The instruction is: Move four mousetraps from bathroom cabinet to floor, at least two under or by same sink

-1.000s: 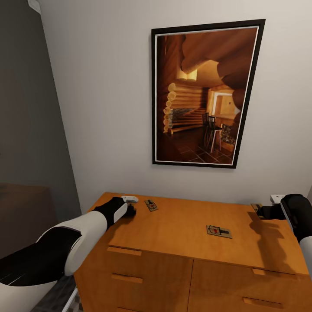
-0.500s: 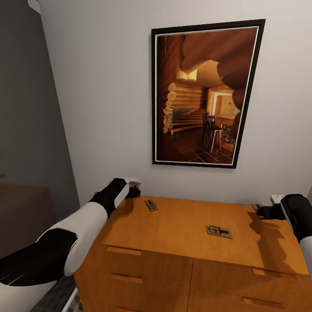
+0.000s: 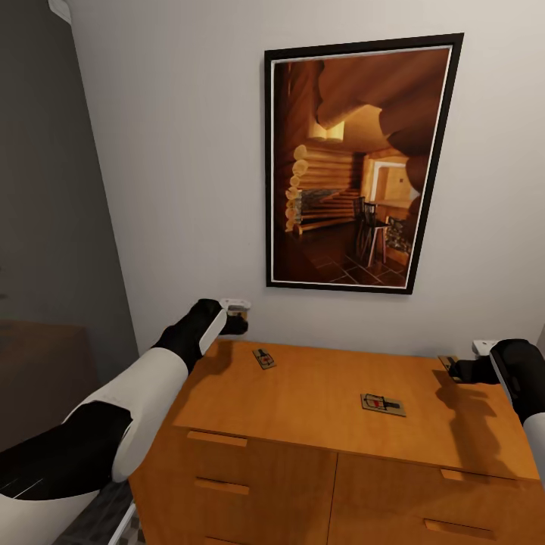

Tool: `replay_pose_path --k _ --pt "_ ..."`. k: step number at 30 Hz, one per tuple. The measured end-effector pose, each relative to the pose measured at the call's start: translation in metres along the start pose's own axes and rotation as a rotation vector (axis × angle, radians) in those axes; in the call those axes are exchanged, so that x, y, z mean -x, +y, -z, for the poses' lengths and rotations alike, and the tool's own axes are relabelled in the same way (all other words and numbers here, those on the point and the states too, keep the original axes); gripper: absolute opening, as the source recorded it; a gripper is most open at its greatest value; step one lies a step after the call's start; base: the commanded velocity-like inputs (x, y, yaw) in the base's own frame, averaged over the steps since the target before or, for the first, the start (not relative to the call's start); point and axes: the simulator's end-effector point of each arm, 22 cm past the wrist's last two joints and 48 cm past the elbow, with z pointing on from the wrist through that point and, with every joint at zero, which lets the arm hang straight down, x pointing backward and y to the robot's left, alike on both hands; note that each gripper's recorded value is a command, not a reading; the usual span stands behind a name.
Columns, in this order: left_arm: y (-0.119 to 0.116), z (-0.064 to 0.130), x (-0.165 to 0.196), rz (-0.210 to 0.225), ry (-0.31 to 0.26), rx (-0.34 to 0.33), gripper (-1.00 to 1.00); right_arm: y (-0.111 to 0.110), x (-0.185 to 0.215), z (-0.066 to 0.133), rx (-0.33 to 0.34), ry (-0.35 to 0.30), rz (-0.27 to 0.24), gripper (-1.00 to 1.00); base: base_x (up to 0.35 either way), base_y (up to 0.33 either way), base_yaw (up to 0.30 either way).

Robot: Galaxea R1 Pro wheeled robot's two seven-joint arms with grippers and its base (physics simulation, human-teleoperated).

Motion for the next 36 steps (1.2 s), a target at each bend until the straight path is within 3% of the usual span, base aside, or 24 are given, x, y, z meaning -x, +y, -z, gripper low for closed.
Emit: replay_pose_path --k 36 --pt "-0.0072 -0.0006 -0.0031 0.003 0.009 -0.012 -1.0 0.0001 0.0005 0.0004 0.002 -0.001 -0.001 -1.0 0.0 0.0 0.0"
